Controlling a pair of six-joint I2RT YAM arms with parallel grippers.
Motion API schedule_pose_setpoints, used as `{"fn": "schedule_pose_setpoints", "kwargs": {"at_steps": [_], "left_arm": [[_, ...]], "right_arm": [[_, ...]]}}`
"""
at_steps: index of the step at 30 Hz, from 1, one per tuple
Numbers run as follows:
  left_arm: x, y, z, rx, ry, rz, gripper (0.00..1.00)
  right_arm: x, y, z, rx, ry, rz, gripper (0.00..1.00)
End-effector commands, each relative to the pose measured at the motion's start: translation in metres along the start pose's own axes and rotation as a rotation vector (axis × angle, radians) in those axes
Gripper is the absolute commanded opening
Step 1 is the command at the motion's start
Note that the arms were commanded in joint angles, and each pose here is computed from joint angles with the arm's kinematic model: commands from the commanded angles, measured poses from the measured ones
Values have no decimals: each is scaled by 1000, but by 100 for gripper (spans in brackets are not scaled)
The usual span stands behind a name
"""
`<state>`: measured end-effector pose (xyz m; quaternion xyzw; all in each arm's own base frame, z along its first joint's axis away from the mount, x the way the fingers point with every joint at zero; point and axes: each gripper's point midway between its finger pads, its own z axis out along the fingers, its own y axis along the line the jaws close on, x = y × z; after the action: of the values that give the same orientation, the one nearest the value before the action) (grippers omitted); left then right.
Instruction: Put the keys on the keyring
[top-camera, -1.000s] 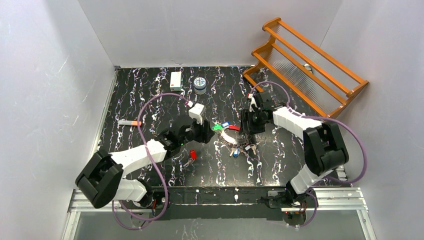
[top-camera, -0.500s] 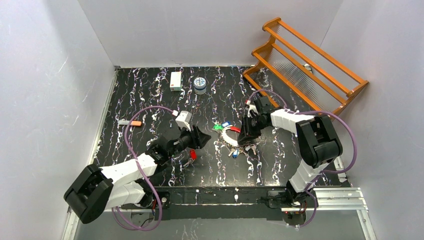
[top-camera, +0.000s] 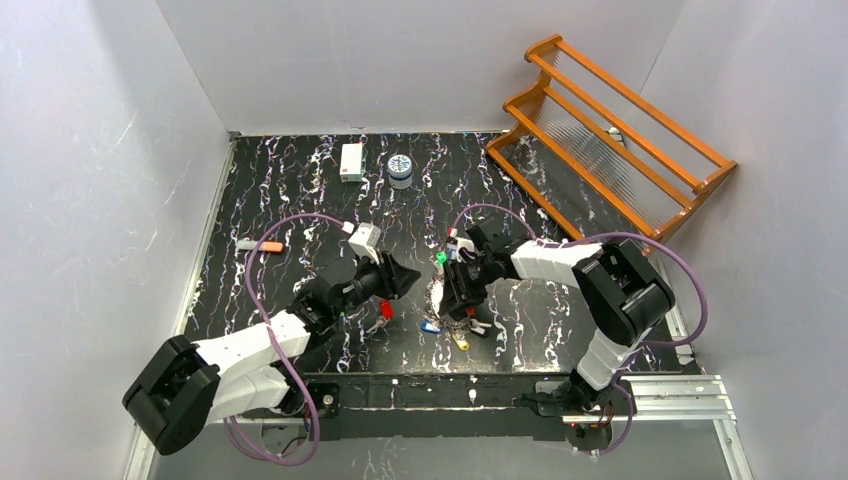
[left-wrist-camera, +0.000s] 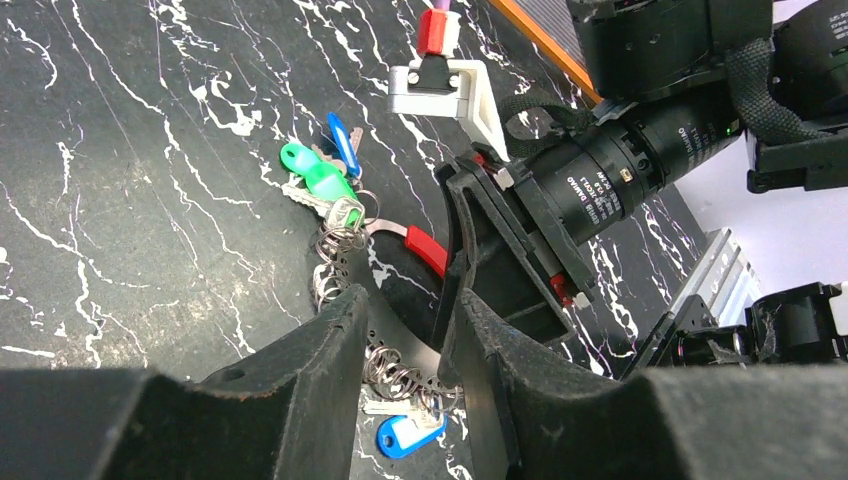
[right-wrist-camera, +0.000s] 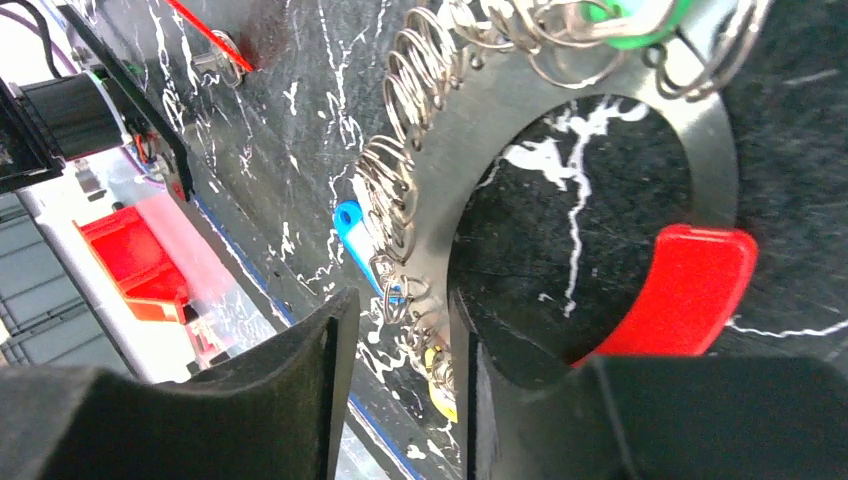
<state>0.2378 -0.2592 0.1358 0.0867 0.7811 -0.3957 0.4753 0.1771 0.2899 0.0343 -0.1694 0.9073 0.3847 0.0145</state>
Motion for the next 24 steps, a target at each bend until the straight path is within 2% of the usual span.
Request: {"fn": "schedule_pose_setpoints", "kwargs": {"at_steps": [1, 4, 10, 18, 24], "left_arm": [[-1, -1, -5, 18, -11, 13, 36], [3, -1, -7, 22, 0, 12, 36], [17, 1, -7, 33, 47, 2, 35], [46, -2, -5, 89, 161, -14, 33], [69, 0, -7, 114, 238, -27, 33]], "right_arm": [[-24, 26, -11, -38, -77, -54, 50], [-29, 26, -22, 4, -114, -104, 52], [-33, 21, -32, 63, -142, -197, 51], [-26, 23, -19, -13, -78, -270, 40], [-30, 26, -12, -50, -65, -312, 38]]}}
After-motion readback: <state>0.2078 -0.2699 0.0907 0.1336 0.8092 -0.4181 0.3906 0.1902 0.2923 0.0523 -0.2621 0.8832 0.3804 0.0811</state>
